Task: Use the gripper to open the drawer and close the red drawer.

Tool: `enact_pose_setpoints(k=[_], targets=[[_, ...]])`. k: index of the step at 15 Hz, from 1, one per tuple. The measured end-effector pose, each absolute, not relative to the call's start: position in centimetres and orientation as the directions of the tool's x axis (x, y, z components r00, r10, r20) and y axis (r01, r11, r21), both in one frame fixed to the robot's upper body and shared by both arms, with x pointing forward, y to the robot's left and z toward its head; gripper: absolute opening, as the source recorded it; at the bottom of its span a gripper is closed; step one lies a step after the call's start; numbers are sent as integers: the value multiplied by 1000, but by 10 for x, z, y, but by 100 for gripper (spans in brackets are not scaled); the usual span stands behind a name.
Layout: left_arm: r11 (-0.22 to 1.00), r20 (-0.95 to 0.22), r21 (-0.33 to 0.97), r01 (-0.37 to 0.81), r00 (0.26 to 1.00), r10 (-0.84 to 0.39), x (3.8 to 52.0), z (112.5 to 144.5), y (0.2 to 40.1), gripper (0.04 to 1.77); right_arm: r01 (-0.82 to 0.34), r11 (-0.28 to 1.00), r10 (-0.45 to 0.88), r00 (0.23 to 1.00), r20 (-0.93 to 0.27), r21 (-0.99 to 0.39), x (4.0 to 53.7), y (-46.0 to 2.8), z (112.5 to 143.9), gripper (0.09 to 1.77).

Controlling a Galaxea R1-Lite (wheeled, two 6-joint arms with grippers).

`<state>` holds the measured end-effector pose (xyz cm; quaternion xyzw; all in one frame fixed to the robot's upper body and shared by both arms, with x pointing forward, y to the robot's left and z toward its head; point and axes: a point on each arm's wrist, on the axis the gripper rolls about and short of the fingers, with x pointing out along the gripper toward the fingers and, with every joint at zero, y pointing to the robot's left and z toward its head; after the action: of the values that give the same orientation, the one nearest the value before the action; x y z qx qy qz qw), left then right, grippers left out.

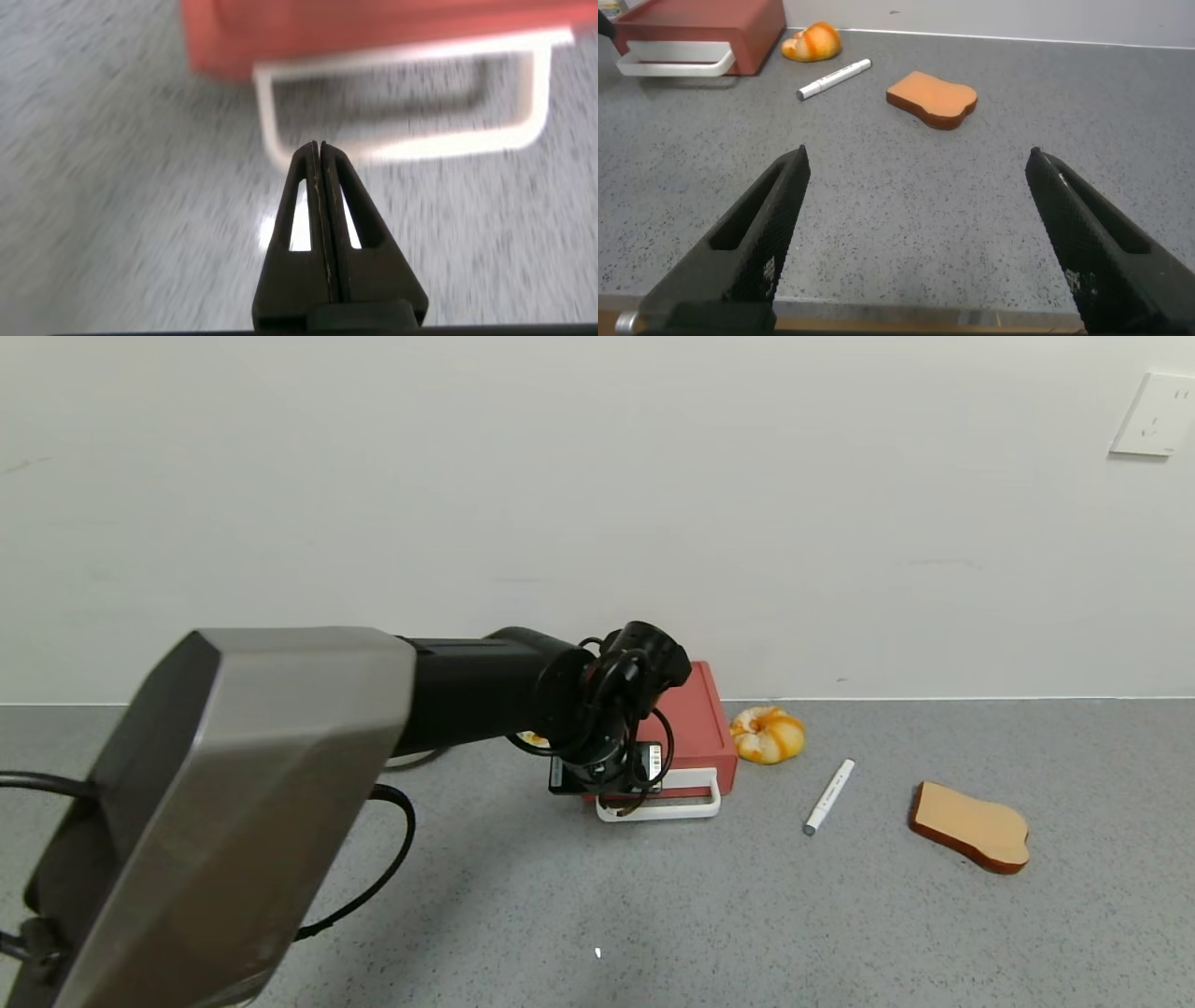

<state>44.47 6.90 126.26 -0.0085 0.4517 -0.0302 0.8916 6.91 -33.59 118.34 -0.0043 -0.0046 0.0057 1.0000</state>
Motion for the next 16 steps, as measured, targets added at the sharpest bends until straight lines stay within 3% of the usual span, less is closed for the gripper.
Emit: enact_pose_setpoints(k=[3, 7, 10, 13, 16], targets=[[998, -804, -38, 54, 592, -63, 417, 1313, 96, 11, -13, 1000, 13, 1000, 5, -17, 69, -336, 1183, 171], [986, -750, -90, 141, 641, -161, 379, 1378, 155, 11, -13, 1000, 13, 1000, 4, -18, 69, -336, 1183, 171], [977, -701, -122, 174, 682, -209, 348, 1402, 194, 11, -14, 1000, 14, 1000, 4, -18, 69, -336, 1183, 171], [963, -658, -158, 218, 704, -267, 327, 1405, 213, 60, -13, 1000, 13, 1000, 3, -18, 69, -336, 1183, 171], [911, -597, -195, 362, 693, -404, 303, 1403, 231, 96, -13, 1000, 13, 1000, 4, -18, 69, -336, 1183, 171]])
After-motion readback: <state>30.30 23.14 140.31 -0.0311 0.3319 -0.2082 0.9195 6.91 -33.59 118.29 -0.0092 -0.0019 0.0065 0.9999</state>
